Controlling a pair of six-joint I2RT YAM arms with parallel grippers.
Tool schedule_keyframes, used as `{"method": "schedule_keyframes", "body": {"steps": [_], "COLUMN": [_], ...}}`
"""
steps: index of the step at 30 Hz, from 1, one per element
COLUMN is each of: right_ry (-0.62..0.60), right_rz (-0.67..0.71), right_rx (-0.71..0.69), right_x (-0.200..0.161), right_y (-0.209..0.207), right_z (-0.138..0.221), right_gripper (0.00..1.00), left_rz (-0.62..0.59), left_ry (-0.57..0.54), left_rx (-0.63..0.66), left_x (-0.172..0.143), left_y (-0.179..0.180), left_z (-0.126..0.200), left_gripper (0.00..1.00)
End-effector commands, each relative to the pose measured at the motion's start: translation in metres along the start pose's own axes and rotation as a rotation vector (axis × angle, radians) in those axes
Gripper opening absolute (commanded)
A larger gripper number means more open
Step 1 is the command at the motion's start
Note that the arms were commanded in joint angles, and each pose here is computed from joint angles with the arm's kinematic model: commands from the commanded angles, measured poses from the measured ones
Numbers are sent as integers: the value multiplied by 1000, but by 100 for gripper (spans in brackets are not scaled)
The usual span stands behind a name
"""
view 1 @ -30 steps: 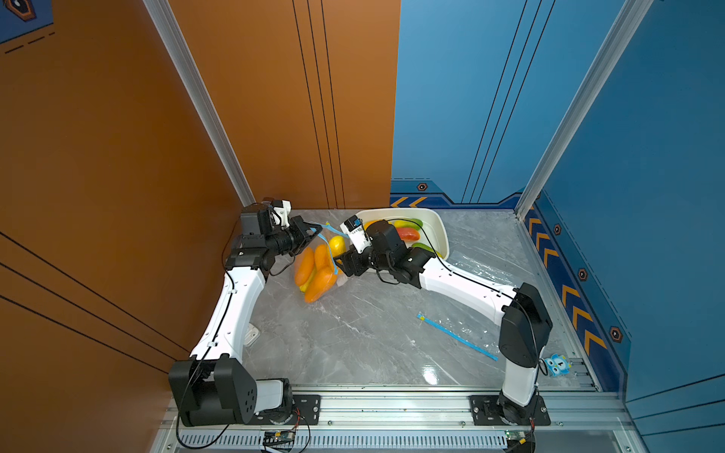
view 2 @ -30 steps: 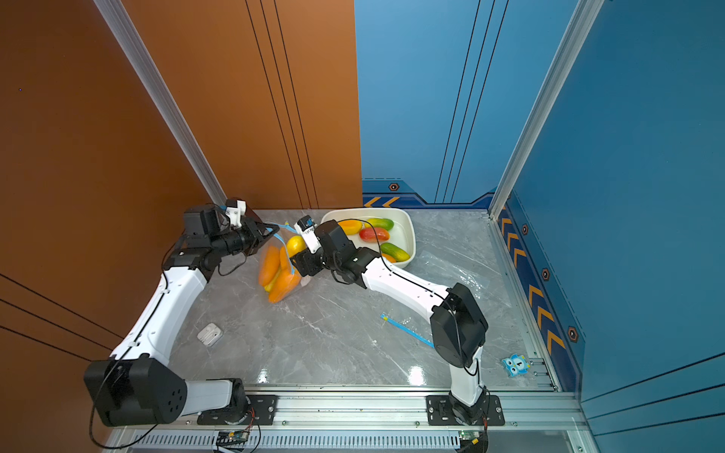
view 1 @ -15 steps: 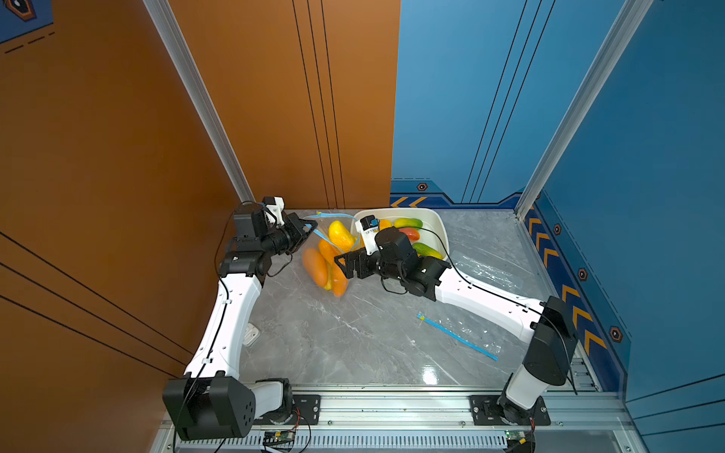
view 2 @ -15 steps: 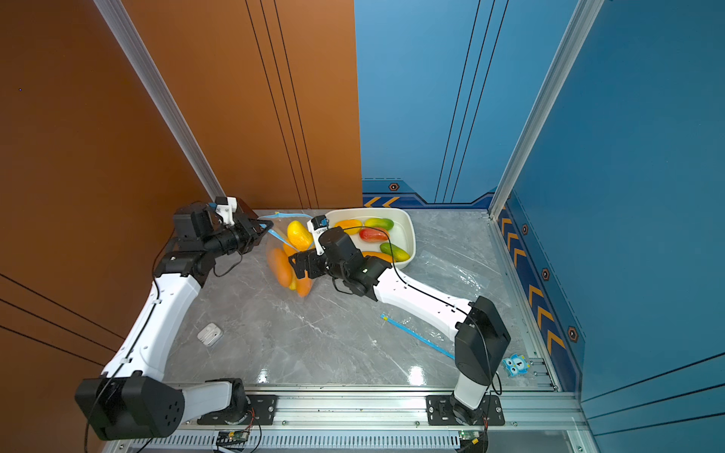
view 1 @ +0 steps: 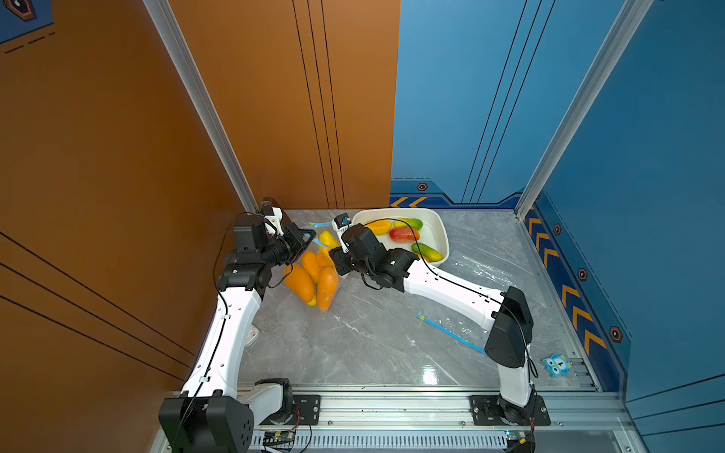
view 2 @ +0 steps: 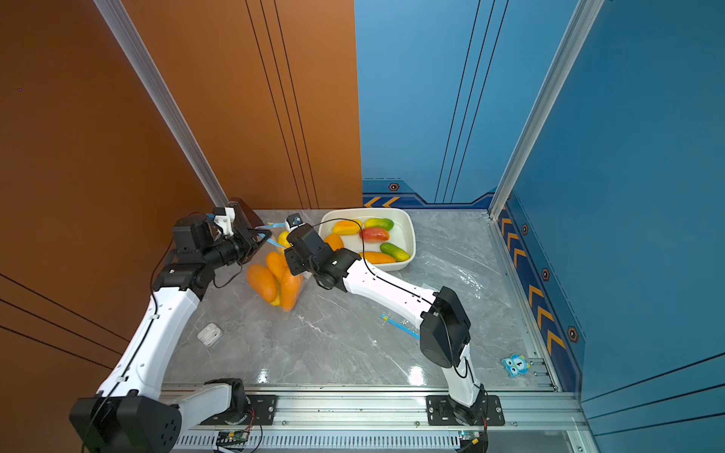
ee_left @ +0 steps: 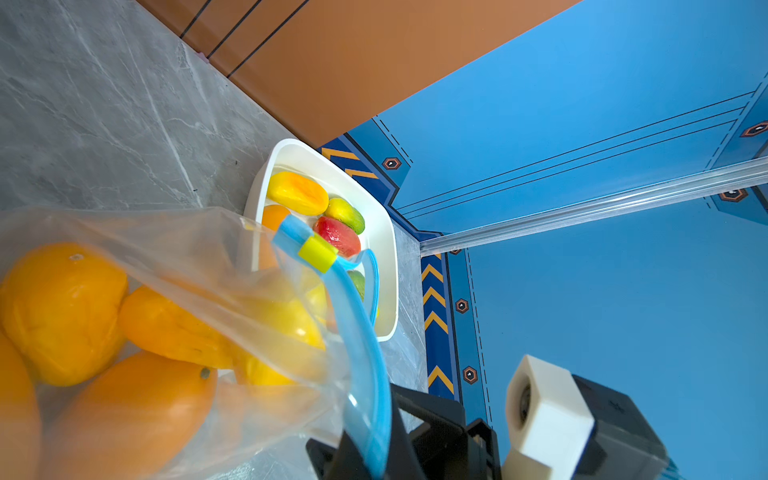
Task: Place the mango in a zip-top bag and seal the zipper
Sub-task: Adjust the zipper food storage bag at the center of the board.
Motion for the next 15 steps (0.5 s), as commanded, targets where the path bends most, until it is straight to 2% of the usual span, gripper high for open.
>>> {"method": "schedule_keyframes", "body": {"steps": [1, 5, 8, 9, 10, 12, 14, 15], "right_ry": [39, 64, 68, 66, 76, 95, 109, 124], "right_rz": [27, 18, 31, 35, 47, 90, 159, 217], "right_rx": [-21, 7, 29, 48, 69, 137, 200, 249], "right_x": [-3, -4, 1, 7, 11, 24, 38, 39], "right_y": [-4, -3, -2, 0, 2, 9, 15, 20], "right_z": [-6, -4, 0, 2, 5, 16, 36, 46], "right_gripper": [30, 23, 8, 0, 0, 0, 0, 0], "left_rz": [-40, -36, -40, -37, -34, -15, 12, 31], "left_ry": [-36, -43, -52, -56, -65, -93, -139, -159], "left_rx": [-34, -30, -31, -31, -25, -8, 28, 44], "left_x": [4, 7, 11, 12, 15, 21, 31, 36], "left_y": [-12, -10, -9, -8, -6, 1, 15, 22], "left_z": [10, 12, 14, 16, 18, 25, 35, 40], "left_gripper": [0, 0, 0, 0, 14, 54, 79, 88]}}
Point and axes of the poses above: each gripper's point midway between its finger pads, its own z axis back along the fingers, its own y axis along the line the jaws close on, x = y × z, the point moved 3 cm from there along z, back along the fingers, and after that the axes turned 10 degrees about -z, right-handed, at the moved point
